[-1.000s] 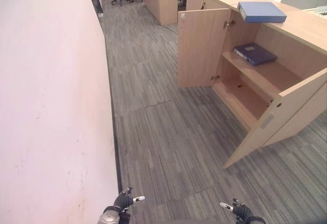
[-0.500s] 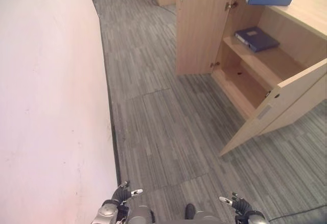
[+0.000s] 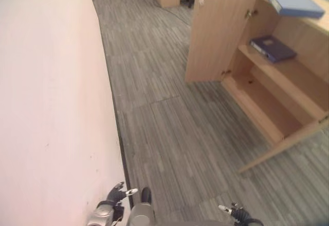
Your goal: Put the empty folder in the office cabinet
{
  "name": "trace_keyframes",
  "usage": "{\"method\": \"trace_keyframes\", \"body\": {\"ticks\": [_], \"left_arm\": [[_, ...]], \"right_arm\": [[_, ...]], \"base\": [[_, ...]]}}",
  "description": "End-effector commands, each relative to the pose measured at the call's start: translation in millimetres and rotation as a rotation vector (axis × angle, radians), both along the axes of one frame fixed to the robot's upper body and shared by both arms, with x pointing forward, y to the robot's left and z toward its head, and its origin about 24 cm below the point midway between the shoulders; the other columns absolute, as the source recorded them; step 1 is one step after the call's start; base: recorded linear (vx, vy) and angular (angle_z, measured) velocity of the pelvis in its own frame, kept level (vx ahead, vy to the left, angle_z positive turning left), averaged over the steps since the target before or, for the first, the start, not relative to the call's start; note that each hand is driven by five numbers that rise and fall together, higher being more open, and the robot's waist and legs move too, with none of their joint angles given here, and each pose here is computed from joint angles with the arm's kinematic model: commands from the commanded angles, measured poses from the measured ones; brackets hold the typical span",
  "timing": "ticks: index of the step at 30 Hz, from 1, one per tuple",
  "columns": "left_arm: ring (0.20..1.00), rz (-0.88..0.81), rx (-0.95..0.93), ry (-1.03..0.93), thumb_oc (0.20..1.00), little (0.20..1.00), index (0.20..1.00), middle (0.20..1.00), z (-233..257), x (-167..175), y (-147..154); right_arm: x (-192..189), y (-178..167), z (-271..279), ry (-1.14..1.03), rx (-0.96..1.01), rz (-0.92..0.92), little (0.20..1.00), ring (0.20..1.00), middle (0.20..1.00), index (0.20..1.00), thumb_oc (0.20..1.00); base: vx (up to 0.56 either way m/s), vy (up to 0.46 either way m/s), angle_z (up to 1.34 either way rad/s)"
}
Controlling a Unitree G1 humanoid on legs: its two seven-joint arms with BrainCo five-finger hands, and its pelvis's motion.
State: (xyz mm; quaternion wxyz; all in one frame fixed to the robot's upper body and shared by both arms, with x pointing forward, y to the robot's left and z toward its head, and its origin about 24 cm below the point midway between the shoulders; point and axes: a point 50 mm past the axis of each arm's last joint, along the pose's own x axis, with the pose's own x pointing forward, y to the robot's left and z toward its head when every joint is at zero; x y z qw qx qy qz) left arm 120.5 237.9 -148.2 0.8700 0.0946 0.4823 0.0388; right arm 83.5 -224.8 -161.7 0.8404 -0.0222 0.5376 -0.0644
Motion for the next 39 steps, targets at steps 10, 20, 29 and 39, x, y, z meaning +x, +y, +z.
{"method": "trace_keyframes", "body": {"ticks": [10,20,29,39], "left_arm": [[1.0,-0.04,0.003,-0.082,1.0,1.0,1.0,1.0,10.1,22.7,1.6],[1.0,-0.023,0.001,-0.126,1.0,1.0,1.0,1.0,16.0,34.4,3.2],[1.0,-0.125,0.006,-0.096,1.0,1.0,1.0,1.0,10.8,31.9,-11.0],[1.0,-0.107,-0.051,-0.13,1.0,1.0,1.0,1.0,11.5,39.7,-26.9]], "right_arm": [[20.5,-34.6,12.9,-0.034,-0.091,0.023,1.0,1.0,1.0,1.0,1.0],[29.1,-30.5,14.5,-0.075,-0.078,-0.013,1.0,1.0,1.0,1.0,1.0],[12.3,-34.5,10.3,-0.016,-0.092,-0.031,1.0,1.0,1.0,1.0,1.0],[-6.4,-67.4,16.6,0.028,-0.158,-0.129,1.0,1.0,1.0,1.0,1.0]], "base": [[0.33,0.216,-0.37],[0.37,0.219,-0.11],[0.49,-0.128,0.26],[0.36,-0.231,-0.24]]}}
